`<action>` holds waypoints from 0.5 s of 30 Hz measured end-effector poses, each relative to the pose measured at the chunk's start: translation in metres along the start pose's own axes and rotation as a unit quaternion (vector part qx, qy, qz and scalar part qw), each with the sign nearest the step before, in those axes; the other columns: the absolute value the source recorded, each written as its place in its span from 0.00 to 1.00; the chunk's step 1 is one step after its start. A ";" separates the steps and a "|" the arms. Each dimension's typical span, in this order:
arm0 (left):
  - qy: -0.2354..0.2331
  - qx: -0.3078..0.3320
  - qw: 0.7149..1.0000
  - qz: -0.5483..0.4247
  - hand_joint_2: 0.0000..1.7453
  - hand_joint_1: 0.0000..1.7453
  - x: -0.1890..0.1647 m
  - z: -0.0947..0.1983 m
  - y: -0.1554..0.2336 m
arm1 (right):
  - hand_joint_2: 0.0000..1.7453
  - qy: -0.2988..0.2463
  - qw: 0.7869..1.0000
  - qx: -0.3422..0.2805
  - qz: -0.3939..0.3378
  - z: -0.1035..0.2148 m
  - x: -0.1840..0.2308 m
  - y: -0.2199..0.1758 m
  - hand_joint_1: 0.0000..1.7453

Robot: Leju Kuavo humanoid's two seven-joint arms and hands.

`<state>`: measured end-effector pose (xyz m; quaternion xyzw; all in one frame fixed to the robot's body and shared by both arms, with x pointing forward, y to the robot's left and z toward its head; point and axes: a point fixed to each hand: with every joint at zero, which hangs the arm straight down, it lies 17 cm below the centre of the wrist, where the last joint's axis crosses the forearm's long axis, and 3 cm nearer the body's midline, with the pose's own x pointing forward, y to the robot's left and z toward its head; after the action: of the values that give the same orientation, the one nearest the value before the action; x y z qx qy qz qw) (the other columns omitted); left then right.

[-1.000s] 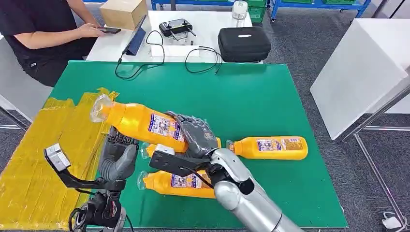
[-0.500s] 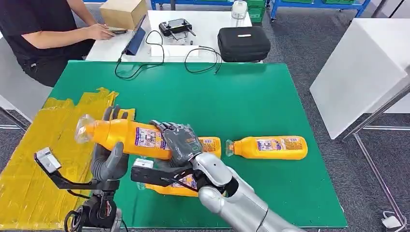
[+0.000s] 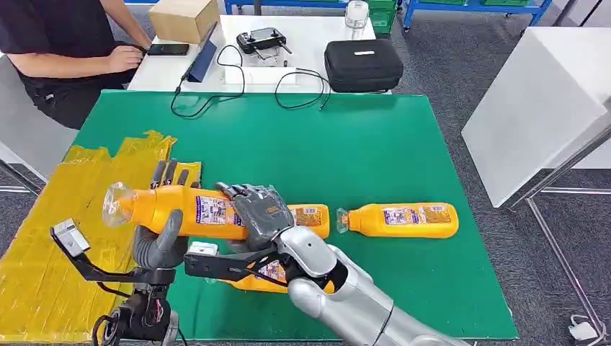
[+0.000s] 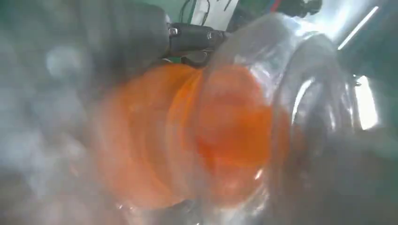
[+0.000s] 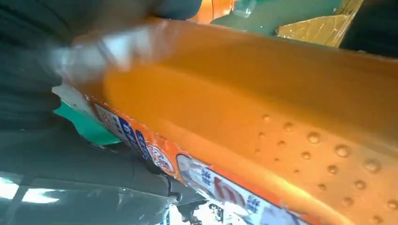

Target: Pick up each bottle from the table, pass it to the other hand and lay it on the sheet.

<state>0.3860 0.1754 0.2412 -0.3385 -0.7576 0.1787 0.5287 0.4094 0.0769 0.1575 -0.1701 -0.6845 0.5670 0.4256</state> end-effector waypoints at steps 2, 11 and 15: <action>-0.002 -0.005 1.000 -0.005 1.00 1.00 0.000 0.000 -0.002 | 1.00 -0.001 1.000 0.002 -0.001 -0.001 0.000 -0.001 1.00; -0.018 -0.007 1.000 -0.016 1.00 1.00 0.007 0.001 0.000 | 1.00 -0.006 1.000 0.012 -0.006 -0.001 0.003 -0.003 1.00; -0.027 -0.004 1.000 -0.015 1.00 1.00 0.009 0.002 0.000 | 1.00 -0.007 1.000 0.013 -0.010 -0.002 0.004 -0.004 1.00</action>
<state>0.3824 0.1822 0.2463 -0.3241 -0.7774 0.1766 0.5093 0.4095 0.0796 0.1622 -0.1539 -0.6815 0.5730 0.4284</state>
